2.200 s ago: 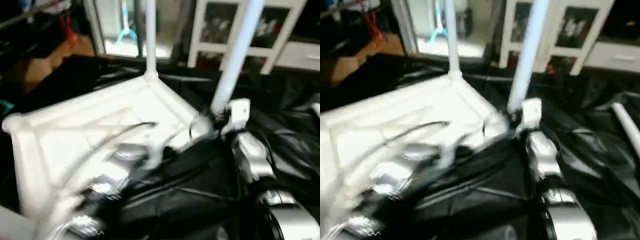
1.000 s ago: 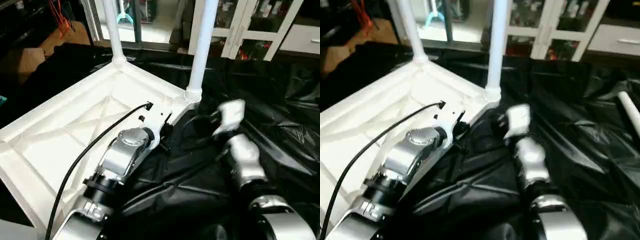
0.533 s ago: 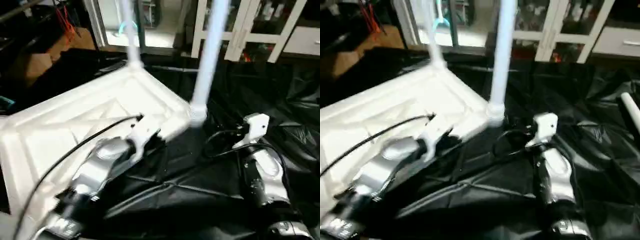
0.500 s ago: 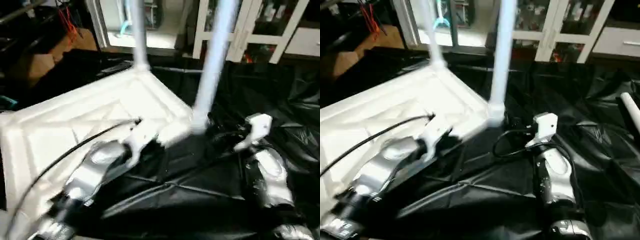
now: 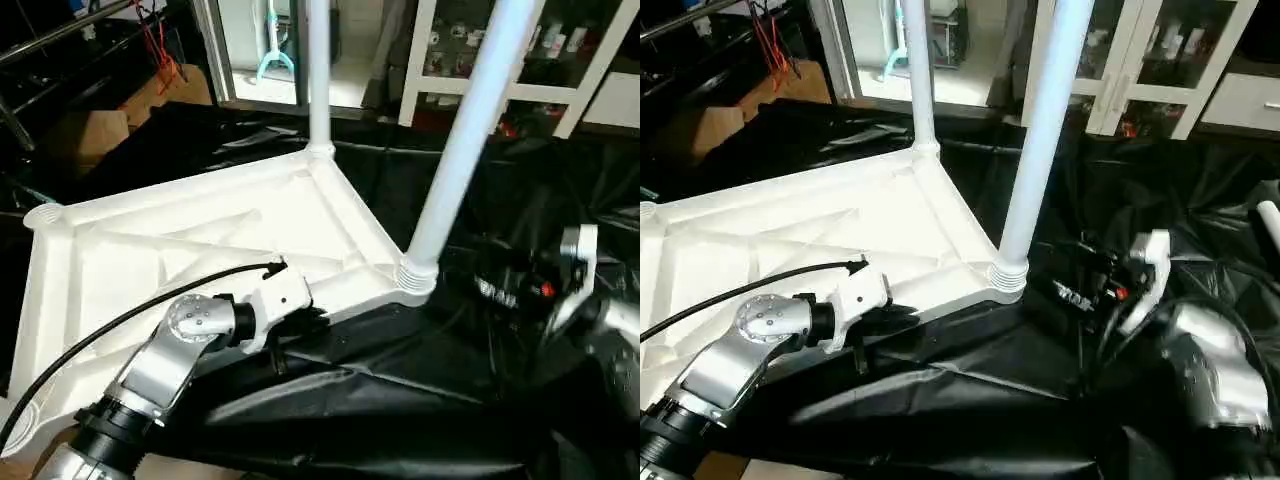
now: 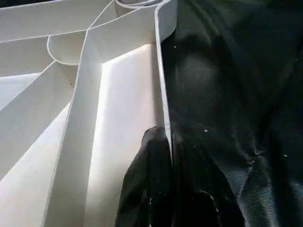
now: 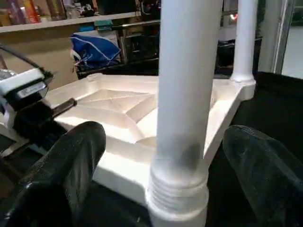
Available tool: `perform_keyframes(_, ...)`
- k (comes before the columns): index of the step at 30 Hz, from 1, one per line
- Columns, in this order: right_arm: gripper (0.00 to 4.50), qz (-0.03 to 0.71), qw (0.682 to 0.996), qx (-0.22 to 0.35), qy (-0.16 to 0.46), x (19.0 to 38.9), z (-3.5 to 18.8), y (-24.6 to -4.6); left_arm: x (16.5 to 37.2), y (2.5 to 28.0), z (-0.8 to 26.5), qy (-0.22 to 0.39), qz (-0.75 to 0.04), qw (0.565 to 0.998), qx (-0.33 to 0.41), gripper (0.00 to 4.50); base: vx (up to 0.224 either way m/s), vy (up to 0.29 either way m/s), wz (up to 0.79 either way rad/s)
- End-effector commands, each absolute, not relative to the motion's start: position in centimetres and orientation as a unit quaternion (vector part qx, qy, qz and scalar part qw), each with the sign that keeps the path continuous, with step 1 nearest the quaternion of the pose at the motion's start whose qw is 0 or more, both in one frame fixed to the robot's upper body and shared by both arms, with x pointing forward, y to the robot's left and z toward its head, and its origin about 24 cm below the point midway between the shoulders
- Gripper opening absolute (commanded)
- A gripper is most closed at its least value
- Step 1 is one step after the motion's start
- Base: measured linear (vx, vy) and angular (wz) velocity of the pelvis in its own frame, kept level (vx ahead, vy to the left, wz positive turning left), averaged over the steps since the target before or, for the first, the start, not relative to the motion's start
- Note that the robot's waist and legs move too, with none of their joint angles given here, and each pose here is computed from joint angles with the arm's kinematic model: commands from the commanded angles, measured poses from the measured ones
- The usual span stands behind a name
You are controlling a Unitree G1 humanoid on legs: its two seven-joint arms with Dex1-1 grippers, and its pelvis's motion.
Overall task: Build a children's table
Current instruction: Insert table leg to table base
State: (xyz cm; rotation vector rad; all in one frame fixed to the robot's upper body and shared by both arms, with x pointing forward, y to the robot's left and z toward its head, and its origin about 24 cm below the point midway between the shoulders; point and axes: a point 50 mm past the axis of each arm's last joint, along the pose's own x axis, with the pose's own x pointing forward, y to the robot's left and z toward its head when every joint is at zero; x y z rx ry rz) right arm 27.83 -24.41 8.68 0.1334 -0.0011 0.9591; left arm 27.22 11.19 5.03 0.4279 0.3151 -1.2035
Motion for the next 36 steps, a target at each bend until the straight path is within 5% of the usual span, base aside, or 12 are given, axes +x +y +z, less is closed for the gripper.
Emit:
perform_keyframes(1,4.42,0.475,0.879,0.051,0.006,28.9,9.2,-23.8,25.8,9.2,4.0,0.154,-0.614,0.749,0.194,0.00,0.000,0.000,0.00)
perform_keyframes(12,4.42,0.512,0.858,0.040,0.021,31.4,9.7,-22.1,25.2,8.4,3.7,0.154,-0.632,0.733,0.199,0.00,0.000,0.000,0.00)
perform_keyframes(36,4.42,0.502,0.863,0.040,0.031,31.0,9.1,-24.0,25.2,9.5,3.5,0.171,-0.627,0.732,0.206,0.00,0.000,0.000,0.00)
